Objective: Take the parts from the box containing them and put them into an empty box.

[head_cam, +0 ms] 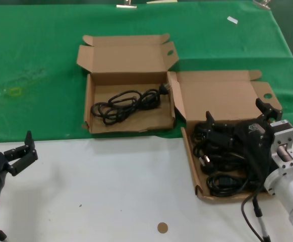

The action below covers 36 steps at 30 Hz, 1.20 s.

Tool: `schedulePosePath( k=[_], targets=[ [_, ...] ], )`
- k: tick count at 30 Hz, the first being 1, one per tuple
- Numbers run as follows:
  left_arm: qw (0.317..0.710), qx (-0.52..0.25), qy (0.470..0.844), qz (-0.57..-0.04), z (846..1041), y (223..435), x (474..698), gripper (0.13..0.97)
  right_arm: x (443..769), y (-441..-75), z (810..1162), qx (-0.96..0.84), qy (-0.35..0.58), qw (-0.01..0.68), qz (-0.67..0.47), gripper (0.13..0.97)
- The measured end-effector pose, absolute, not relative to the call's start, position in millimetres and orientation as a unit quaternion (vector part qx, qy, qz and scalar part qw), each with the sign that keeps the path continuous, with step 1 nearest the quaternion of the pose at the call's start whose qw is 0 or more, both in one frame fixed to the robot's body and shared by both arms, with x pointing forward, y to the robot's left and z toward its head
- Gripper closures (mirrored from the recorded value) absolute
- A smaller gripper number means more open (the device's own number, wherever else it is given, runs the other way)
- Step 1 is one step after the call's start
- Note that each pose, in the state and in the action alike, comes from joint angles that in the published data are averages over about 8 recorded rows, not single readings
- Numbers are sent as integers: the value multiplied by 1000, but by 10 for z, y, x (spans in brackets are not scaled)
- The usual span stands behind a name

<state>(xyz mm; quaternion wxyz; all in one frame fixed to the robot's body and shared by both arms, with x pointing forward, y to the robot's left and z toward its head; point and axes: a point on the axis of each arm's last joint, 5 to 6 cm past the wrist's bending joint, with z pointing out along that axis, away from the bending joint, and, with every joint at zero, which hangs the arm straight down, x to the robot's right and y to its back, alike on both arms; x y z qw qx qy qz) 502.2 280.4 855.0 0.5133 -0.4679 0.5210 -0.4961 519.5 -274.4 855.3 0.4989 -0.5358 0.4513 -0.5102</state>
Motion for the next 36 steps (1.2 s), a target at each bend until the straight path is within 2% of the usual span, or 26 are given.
schedulePosePath(
  k=[36],
  targets=[
    [513, -468, 521, -496, 8550, 2804, 5022, 132, 5195, -2744, 8553, -536, 451, 499, -510, 130]
  ],
)
